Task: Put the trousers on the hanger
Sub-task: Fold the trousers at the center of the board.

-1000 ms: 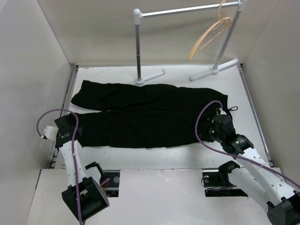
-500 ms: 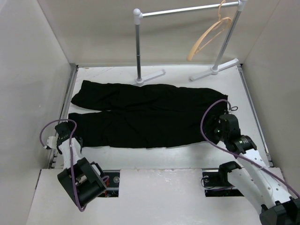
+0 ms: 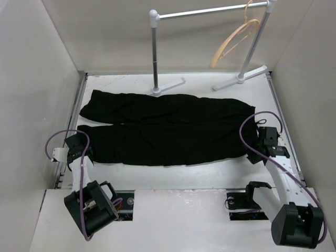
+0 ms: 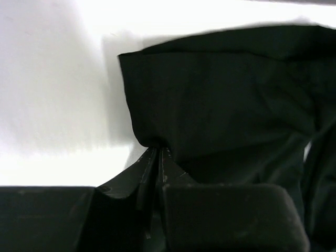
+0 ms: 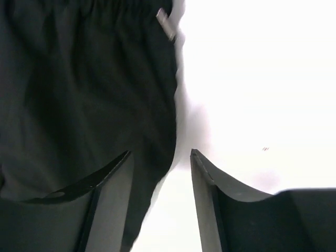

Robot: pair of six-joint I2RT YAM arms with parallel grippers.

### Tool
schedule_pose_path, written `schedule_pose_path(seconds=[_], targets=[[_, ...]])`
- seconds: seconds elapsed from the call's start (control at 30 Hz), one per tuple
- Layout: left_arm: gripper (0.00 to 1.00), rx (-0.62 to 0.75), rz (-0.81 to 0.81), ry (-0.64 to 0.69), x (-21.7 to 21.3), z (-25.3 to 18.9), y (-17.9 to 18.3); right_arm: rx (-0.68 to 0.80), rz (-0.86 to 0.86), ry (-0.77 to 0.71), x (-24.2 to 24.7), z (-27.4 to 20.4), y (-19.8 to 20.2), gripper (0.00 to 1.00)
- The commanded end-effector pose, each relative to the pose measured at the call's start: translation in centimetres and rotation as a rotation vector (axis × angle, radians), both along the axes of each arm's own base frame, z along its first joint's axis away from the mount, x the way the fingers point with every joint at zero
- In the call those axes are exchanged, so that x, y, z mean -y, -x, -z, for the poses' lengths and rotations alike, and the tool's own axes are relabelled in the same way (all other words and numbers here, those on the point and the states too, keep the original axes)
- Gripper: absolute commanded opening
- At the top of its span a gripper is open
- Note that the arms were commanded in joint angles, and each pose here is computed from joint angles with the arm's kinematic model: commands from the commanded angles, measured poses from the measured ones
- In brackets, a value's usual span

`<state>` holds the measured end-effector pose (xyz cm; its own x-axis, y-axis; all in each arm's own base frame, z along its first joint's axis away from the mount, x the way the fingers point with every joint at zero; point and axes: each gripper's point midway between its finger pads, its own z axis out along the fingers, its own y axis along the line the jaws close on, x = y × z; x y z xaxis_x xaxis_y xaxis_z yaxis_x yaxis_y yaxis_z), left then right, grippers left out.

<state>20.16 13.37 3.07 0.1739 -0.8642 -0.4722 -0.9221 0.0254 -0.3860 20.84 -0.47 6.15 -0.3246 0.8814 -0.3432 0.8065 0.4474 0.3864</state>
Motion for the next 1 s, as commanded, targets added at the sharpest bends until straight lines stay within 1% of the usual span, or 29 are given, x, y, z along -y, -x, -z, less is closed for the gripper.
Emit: schedule_pose_path(seconds=[0.0,0.07,0.13,0.2,0.27,0.33,0.37,0.53,0.63,0.77,0.87,0.97], targets=[[0.04,-0.004,-0.006,0.001,0.5,0.1,-0.2,0.034,0.082,0.082,2.4,-1.0,-1.8,0.52],[0.03,-0.015,-0.006,0.01,0.4,0.4,-0.4,0.014,0.075,0.073,2.3,0.4,-2.6,0.45],[0.03,-0.015,-0.008,0.013,0.3,0.2,-0.9,-0.017,0.077,0.059,2.3,1.9,-3.0,0.4],[0.02,-0.006,-0.007,0.009,0.1,-0.4,-1.3,-0.01,0.068,0.053,2.2,2.4,-3.9,0.32],[0.0,-0.001,-0.008,0.005,-0.1,-0.9,-1.5,0.001,0.07,0.046,2.2,2.4,-4.2,0.19],[0.0,-0.002,-0.012,0.004,-0.1,-1.5,-1.4,0.021,0.065,0.062,2.3,1.6,-4.3,0.13],[0.0,0.004,-0.017,-0.002,-0.3,-2.0,-1.3,0.031,0.063,0.066,2.3,1.0,-4.2,0.11],[0.0,0.029,-0.035,-0.042,-1.6,-5.5,-2.3,0.102,0.06,0.065,2.2,-2.2,-4.7,0.09],[0.0,0.055,-0.044,-0.116,-2.7,-8.9,-3.1,0.139,0.03,0.072,1.8,-4.0,-5.6,0.09],[0.0,0.069,-0.025,-0.202,-3.2,-13.7,-4.3,0.183,-0.016,0.109,1.3,-6.4,-5.8,0.09],[0.0,0.088,0.003,-0.241,-3.5,-15.9,-7.2,0.225,-0.015,0.135,1.7,-8.1,-6.5,0.08],[0.0,0.104,0.054,-0.262,-3.4,-17.3,-12.0,0.248,0.007,0.174,3.1,-9.9,-8.5,0.08]])
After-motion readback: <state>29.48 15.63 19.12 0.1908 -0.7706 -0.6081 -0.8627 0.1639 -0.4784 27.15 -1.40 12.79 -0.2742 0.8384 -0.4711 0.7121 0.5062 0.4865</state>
